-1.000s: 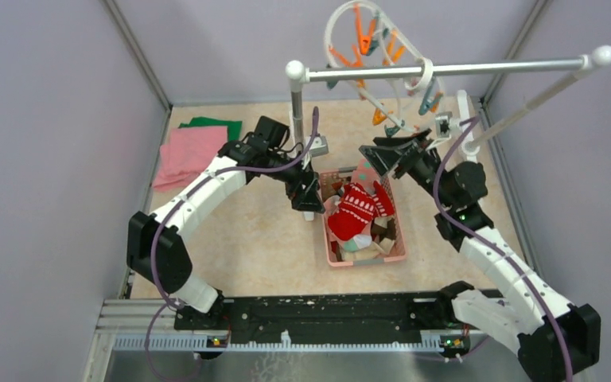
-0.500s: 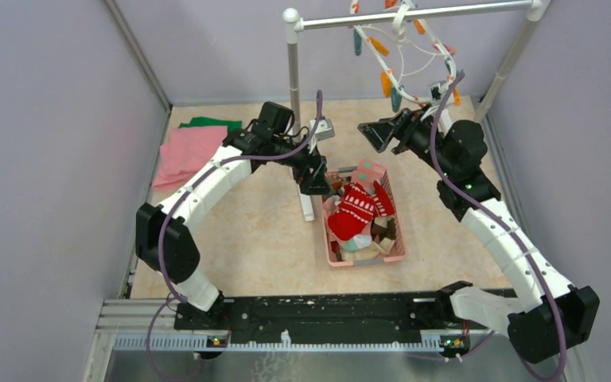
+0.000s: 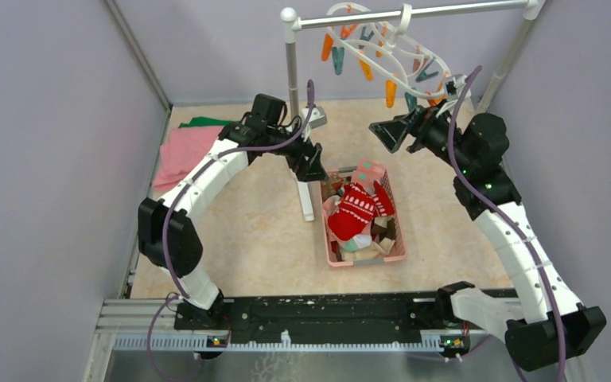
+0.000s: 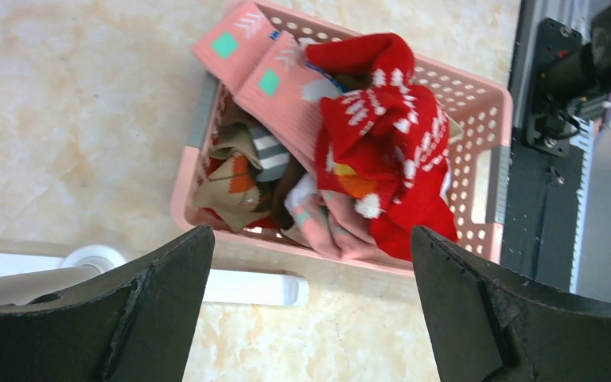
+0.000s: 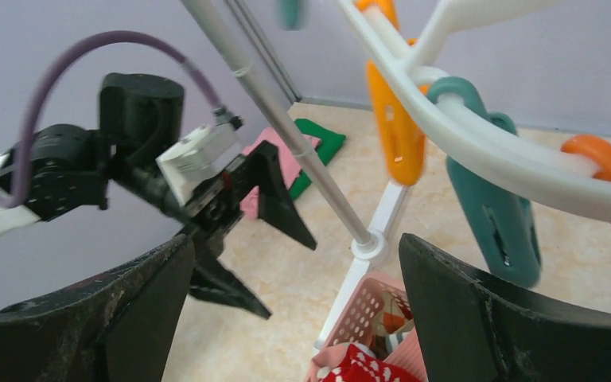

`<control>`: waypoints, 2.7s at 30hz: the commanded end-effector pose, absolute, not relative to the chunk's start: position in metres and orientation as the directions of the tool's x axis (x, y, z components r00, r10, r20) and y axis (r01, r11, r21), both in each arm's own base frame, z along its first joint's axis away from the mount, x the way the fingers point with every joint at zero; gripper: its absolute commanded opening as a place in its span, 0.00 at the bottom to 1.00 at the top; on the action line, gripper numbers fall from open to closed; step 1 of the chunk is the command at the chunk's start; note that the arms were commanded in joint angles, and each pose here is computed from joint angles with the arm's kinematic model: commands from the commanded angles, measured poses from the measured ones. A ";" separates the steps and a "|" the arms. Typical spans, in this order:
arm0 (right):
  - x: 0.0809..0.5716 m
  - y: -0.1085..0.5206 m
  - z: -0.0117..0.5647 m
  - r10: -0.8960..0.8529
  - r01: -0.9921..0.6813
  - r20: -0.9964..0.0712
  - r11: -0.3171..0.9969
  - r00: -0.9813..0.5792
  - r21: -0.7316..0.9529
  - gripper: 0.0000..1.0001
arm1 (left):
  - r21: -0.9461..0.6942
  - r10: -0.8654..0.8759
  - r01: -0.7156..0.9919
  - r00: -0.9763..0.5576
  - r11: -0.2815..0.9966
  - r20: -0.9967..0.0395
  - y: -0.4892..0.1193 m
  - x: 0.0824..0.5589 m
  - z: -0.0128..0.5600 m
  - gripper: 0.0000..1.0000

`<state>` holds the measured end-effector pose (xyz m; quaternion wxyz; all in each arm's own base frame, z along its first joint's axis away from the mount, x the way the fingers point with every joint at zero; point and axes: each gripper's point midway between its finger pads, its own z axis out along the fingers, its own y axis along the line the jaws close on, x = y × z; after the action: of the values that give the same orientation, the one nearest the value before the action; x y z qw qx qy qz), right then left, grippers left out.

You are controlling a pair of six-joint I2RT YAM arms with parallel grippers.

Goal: Remove the socks clipped to the hanger

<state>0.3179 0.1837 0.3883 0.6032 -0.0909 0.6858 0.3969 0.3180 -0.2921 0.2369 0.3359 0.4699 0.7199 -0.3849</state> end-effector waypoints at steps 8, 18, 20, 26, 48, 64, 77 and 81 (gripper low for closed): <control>0.269 0.171 0.469 0.325 -0.654 -0.926 0.661 -0.191 0.367 0.99 | -0.188 0.344 0.926 -0.302 0.327 -0.889 -0.292 0.349 0.251 0.99; 0.258 0.160 0.496 0.343 -0.641 -0.929 0.684 -0.140 0.349 0.99 | -0.139 0.340 0.906 -0.287 0.401 -0.896 -0.285 0.386 0.250 0.99; 0.254 0.161 0.499 0.358 -0.659 -0.926 0.669 -0.118 0.343 0.99 | -0.119 0.341 0.908 -0.269 0.402 -0.901 -0.284 0.392 0.252 0.99; 0.255 0.145 0.481 0.365 -0.584 -0.926 0.733 -0.094 0.348 0.95 | -0.064 0.358 0.893 -0.244 0.446 -0.901 -0.267 0.433 0.254 0.99; 0.292 0.058 0.289 0.462 0.035 -0.866 0.885 -0.189 0.464 0.99 | -0.220 0.449 0.905 -0.377 0.364 -0.810 -0.219 0.327 0.199 0.99; 0.314 -0.041 0.174 0.252 0.510 -0.968 0.831 0.012 0.223 0.99 | -0.005 0.193 0.437 -0.408 0.899 -0.893 -0.087 0.390 0.167 0.99; 0.325 -0.078 0.120 0.144 0.609 -0.990 0.784 0.008 0.119 0.98 | 0.063 0.114 0.295 -0.160 0.953 -0.980 -0.067 0.398 0.124 0.99; 0.333 -0.078 0.114 0.152 0.603 -0.988 0.788 0.012 0.128 0.97 | 0.090 0.130 0.273 -0.131 0.958 -0.983 -0.062 0.400 0.130 0.99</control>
<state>0.3158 -0.0760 0.0859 0.6037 0.2655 0.7274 -0.1895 0.3733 -0.0680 0.0733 0.5389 0.1402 0.8265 -0.0827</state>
